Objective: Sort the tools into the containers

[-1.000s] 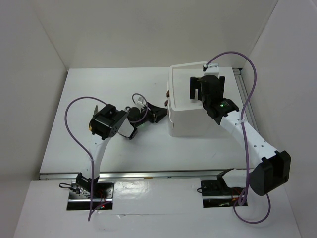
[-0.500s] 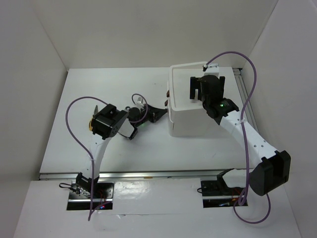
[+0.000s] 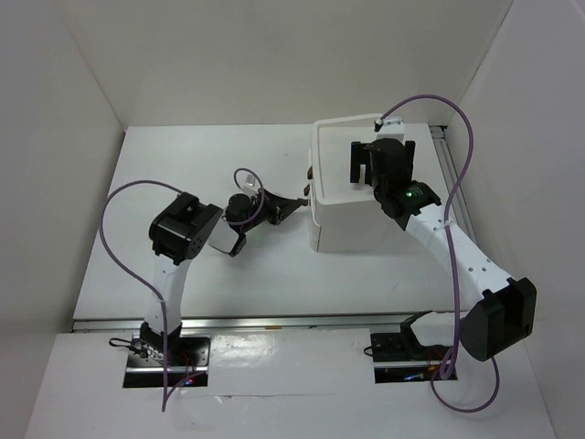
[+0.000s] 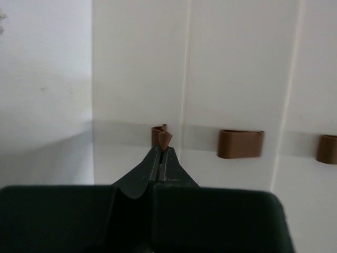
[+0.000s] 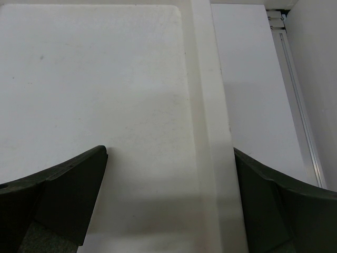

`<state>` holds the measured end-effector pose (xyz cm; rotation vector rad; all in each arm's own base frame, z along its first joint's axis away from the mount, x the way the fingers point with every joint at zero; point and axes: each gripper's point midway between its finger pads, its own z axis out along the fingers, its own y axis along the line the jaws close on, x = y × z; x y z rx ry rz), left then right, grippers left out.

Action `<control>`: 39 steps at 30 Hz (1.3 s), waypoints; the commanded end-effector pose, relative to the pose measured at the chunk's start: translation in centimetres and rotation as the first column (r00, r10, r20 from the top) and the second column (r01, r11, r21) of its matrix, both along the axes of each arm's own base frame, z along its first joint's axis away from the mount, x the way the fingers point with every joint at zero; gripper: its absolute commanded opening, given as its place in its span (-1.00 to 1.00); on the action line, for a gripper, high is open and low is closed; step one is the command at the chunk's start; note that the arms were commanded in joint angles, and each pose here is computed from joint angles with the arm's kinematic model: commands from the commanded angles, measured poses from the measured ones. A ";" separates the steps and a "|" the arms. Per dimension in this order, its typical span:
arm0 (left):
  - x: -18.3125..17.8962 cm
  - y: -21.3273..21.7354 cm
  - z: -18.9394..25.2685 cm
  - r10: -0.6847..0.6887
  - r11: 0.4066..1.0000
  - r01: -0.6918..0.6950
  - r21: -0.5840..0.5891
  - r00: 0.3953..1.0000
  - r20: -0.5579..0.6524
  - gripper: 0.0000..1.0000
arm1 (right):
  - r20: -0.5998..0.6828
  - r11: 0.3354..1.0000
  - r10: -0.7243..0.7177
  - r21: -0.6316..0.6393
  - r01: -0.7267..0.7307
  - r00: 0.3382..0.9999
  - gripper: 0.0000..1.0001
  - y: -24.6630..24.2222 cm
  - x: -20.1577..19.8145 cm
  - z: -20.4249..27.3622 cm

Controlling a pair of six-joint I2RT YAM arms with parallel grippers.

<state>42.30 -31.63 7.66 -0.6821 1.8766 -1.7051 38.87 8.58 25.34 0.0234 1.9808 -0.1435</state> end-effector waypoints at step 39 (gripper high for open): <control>0.8 18.0 3.9 0.309 0.882 -0.302 0.361 0.950 0.040 -1.00 | -0.298 0.990 0.130 -0.013 -0.140 0.946 1.00 2.8 -3.9 -8.1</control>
